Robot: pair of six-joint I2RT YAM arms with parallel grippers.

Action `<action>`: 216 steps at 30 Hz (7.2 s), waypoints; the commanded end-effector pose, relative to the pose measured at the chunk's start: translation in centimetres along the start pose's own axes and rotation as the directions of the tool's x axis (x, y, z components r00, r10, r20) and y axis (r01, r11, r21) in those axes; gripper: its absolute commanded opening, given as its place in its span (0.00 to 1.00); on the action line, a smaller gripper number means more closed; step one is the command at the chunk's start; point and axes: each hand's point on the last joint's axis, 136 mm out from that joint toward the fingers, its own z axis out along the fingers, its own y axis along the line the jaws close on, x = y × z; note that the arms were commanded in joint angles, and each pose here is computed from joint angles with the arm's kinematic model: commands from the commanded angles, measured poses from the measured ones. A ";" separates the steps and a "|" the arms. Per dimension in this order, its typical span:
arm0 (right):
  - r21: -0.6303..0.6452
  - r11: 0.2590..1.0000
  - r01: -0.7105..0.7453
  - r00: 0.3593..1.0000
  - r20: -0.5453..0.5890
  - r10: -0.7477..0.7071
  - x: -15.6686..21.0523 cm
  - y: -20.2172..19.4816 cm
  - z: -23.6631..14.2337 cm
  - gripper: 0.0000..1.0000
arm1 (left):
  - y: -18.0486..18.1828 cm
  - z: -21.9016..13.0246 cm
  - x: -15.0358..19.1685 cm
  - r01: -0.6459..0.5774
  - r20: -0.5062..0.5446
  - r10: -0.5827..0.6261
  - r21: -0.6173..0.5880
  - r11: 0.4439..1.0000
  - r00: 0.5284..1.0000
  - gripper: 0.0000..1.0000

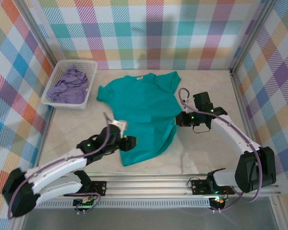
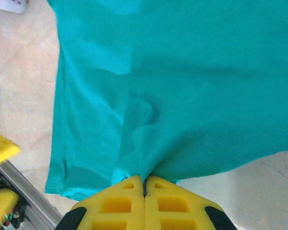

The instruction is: Fold the inside-out t-shirt

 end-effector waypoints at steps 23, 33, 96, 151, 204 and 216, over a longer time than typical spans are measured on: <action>0.037 0.999 -0.001 0.999 0.034 0.000 -0.4 0.8 -2.8 0.00 | -2.1 9.7 1.3 -0.274 -0.109 0.265 -0.078 0.958 0.958 0.45; 0.367 0.930 -0.024 0.978 0.202 -0.055 -1.1 -4.5 -5.1 0.44 | -4.1 7.7 -2.6 -0.146 0.005 0.146 0.036 0.989 0.989 0.00; 0.410 0.769 0.491 0.841 0.009 -0.542 -2.5 0.0 19.4 0.45 | -10.6 -10.8 -17.9 -0.162 0.105 0.126 0.504 0.848 0.986 0.00; 0.166 0.451 0.877 0.473 -0.463 -0.750 -3.8 -5.7 21.1 0.34 | -5.6 -16.6 -23.8 -0.123 0.368 0.082 0.088 0.989 0.926 0.00; 0.218 0.475 0.852 0.496 -0.049 -0.867 -6.3 3.1 18.3 0.28 | 2.0 -10.5 -20.1 0.132 0.189 -0.161 0.159 0.978 0.969 0.00; 0.259 0.436 0.862 0.492 -0.217 -0.843 -6.8 0.1 20.3 0.41 | -5.2 -14.2 -23.6 -0.055 0.280 -0.054 0.366 0.929 0.958 0.00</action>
